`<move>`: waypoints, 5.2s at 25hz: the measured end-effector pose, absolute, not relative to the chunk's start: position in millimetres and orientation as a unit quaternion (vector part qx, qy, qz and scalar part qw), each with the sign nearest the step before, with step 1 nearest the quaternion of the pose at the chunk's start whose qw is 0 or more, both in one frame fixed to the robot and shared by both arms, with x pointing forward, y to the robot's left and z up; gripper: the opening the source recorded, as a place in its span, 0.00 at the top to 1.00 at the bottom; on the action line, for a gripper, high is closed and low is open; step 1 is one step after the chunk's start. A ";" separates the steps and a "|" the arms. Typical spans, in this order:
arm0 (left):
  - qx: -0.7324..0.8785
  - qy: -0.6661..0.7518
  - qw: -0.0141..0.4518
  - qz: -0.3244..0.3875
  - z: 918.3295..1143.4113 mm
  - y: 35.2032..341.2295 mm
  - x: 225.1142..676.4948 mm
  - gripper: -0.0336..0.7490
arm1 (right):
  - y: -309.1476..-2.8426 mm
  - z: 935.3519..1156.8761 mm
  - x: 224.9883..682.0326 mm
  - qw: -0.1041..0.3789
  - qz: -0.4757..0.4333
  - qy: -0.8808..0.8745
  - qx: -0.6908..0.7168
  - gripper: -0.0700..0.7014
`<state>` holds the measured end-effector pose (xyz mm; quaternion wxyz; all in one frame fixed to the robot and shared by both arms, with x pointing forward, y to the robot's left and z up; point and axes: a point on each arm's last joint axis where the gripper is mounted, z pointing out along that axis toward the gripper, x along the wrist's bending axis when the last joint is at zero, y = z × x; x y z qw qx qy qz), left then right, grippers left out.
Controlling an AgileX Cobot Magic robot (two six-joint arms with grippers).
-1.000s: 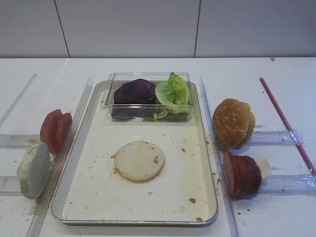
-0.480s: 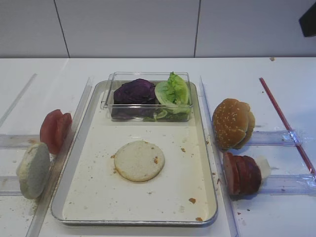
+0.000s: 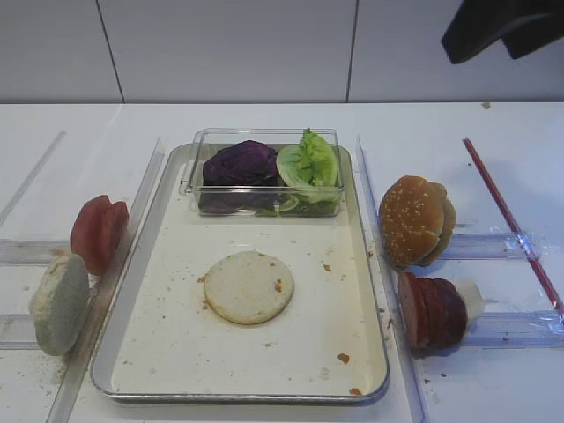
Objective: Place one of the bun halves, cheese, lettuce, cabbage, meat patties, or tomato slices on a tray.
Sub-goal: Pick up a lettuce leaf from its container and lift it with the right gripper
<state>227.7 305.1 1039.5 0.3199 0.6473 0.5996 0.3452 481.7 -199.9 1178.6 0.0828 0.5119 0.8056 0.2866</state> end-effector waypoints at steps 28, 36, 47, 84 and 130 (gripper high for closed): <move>0.647 0.600 0.320 0.345 1039.5 305.1 227.7 0.28 | -81.8 1070.7 628.6 0.036 0.172 0.822 0.542 0.37; 0.647 0.600 0.320 0.345 1039.5 305.1 227.7 0.28 | -72.1 1038.9 648.6 0.031 0.153 0.824 0.544 0.37; 0.647 0.600 0.320 0.345 1039.5 305.1 227.7 0.28 | -83.3 1013.7 667.6 0.036 0.131 0.814 0.565 0.37; 0.647 0.600 0.320 0.345 1039.5 305.1 227.7 0.28 | -76.0 986.0 688.3 0.043 0.159 0.832 0.530 0.41; 0.647 0.600 0.320 0.345 1039.5 305.1 227.7 0.28 | -74.9 1015.9 692.8 0.062 0.169 0.834 0.522 0.89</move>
